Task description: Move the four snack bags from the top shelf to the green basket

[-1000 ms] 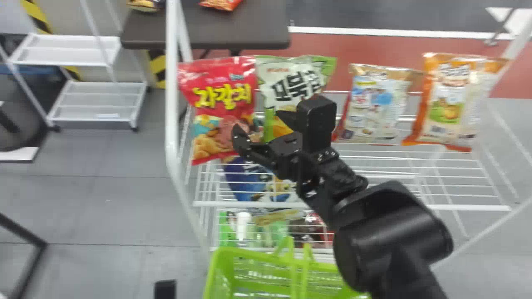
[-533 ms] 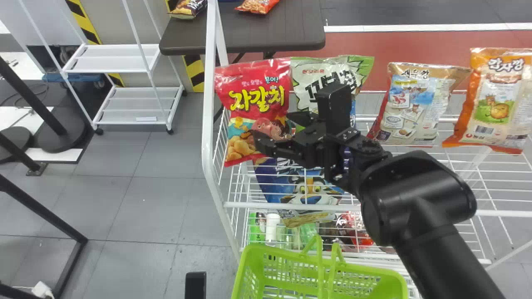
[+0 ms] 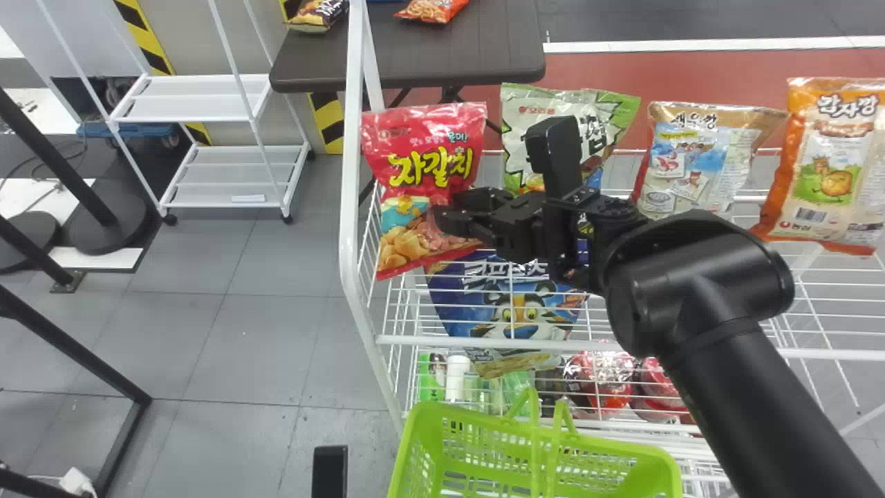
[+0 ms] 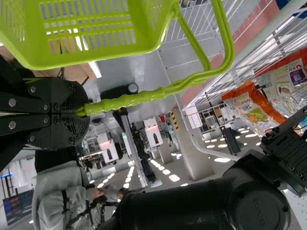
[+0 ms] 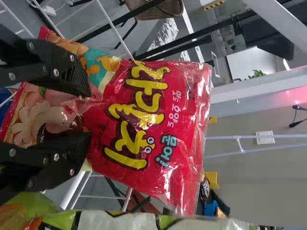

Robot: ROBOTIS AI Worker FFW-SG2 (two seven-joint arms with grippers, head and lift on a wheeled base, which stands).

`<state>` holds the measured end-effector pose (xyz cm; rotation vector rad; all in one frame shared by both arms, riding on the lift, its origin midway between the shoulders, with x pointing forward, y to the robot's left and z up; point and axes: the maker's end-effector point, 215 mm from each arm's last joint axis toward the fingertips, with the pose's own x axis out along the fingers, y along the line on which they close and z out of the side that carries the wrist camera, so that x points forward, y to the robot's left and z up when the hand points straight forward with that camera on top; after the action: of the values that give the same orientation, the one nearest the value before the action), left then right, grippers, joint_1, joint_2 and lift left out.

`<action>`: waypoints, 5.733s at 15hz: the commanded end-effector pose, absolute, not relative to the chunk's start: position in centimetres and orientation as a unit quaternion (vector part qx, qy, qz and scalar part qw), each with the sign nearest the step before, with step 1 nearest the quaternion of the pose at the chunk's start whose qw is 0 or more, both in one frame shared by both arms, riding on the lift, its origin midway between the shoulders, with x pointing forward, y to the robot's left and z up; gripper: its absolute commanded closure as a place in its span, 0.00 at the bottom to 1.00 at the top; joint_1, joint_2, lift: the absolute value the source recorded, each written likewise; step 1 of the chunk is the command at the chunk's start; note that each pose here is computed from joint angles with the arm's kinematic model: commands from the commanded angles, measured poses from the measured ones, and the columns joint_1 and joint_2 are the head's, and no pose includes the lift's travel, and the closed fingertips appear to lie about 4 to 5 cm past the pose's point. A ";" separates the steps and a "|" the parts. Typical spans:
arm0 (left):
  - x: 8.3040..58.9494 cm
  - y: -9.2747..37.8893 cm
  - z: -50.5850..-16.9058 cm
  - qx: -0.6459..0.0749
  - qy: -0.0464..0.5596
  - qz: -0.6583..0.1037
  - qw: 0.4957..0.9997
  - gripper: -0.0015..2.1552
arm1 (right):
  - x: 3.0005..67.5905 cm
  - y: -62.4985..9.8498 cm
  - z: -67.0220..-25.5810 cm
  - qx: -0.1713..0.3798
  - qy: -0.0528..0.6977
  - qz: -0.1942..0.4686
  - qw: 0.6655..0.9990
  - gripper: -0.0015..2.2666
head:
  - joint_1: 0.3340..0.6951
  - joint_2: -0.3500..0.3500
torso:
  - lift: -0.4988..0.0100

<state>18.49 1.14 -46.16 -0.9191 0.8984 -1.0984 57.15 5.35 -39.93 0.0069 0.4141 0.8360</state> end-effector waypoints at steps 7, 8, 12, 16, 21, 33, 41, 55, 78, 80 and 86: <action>18.5 0.9 -45.9 -0.405 0.396 -0.488 0.664 0.73 | 49.7 8.6 -39.7 -0.064 0.209 0.403 0.889 0.99 | 1.00 0.70 | 0.98; 18.5 0.9 -45.9 -0.406 0.396 -0.489 0.664 0.73 | 48.3 8.5 -39.9 -0.078 0.217 0.390 0.891 0.99 | 1.00 0.71 | 0.98; 18.5 0.6 -45.9 -0.405 0.395 -0.489 0.664 0.73 | 45.4 5.4 -35.4 -0.080 0.197 0.331 0.920 0.99 | 1.00 0.72 | 0.98; 18.7 0.2 -45.6 -0.406 0.390 -0.490 0.666 0.73 | 42.2 -4.7 -33.5 -0.087 0.204 0.259 0.940 0.99 | 1.00 0.55 | 0.98; 19.5 0.6 -45.3 -0.416 0.379 -0.480 0.673 0.73 | 35.9 -16.2 -32.7 -0.062 0.236 0.187 0.952 0.99 | 1.00 0.20 | 0.98; 19.7 1.7 -44.9 -0.431 0.357 -0.448 0.697 0.73 | 21.8 -17.6 -45.2 0.056 0.478 0.190 0.856 0.99 | 1.00 0.00 | 0.98; 19.7 1.6 -45.0 -0.430 0.359 -0.448 0.697 0.73 | 21.0 -10.9 -50.8 0.056 0.525 0.238 0.816 0.99 | 1.00 0.02 | 0.98; 19.5 1.5 -44.7 -0.424 0.360 -0.451 0.698 0.73 | 25.8 -9.1 -49.9 -0.005 0.440 0.253 0.862 0.01 | 1.00 0.11 | 0.98; 19.3 2.2 -45.5 -0.409 0.376 -0.463 0.690 0.73 | 62.4 -11.1 -37.4 -0.029 0.071 0.078 0.994 0.13 | 1.00 0.33 | 0.98; 19.3 2.0 -45.6 -0.410 0.377 -0.463 0.690 0.73 | 62.0 -9.4 -39.0 -0.031 0.104 0.125 0.986 0.65 | 1.00 0.34 | 0.98; 19.0 1.6 -45.2 -0.410 0.375 -0.467 0.687 0.73 | 58.9 -7.5 -38.0 -0.023 0.109 0.164 0.980 0.98 | 1.00 0.36 | 0.98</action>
<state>19.12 1.71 -45.28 -0.9184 0.8392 -1.0449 59.76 -7.84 -38.60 -0.0545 0.2213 0.3198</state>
